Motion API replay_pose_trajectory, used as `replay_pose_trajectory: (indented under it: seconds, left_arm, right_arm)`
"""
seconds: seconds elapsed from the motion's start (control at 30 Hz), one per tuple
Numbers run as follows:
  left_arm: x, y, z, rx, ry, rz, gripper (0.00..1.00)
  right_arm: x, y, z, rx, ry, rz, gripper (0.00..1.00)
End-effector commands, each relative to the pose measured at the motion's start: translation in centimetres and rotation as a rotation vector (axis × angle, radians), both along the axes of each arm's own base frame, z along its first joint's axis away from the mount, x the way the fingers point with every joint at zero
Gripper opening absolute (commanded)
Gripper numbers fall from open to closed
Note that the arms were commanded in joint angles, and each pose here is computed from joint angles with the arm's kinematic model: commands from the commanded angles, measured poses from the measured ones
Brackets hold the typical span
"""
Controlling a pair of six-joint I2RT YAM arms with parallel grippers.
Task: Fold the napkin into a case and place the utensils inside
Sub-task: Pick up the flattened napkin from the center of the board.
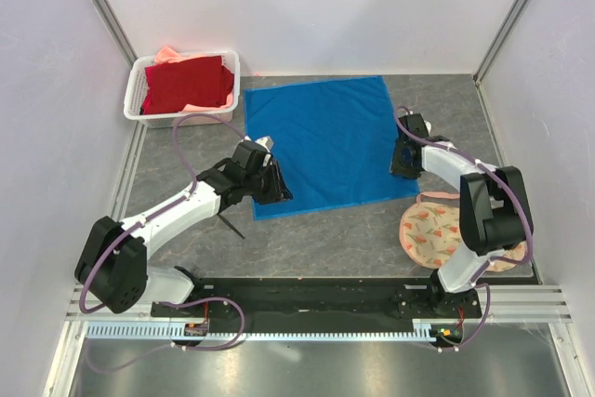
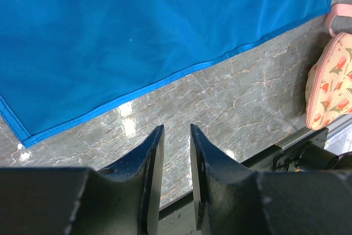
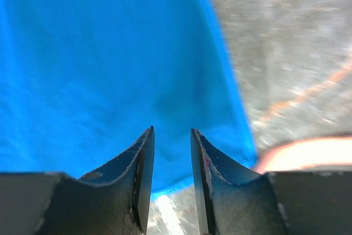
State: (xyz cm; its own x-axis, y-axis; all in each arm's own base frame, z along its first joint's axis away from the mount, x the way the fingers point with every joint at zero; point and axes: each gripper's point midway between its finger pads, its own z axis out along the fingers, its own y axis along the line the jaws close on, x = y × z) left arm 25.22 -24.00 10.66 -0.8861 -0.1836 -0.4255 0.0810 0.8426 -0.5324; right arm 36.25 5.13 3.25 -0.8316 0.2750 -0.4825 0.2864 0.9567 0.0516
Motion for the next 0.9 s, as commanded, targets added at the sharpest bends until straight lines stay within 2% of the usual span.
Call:
replay_pose_trajectory:
  seconds: [0.0,0.23,0.87]
  left_arm:
    - [0.5,-0.1,1.2,-0.021,-0.048,-0.006,0.32]
    - [0.4,-0.2,1.4,-0.021,-0.057,-0.018,0.32]
    - [0.1,-0.2,1.2,-0.024,-0.044,-0.021,0.35]
  right_arm:
    - [-1.2,-2.8,2.3,-0.050,-0.032,-0.072,0.41]
    - [-2.8,-4.3,0.3,-0.054,0.037,-0.120,0.40]
    - [-4.5,-5.4,-3.3,-0.068,0.104,-0.130,0.39]
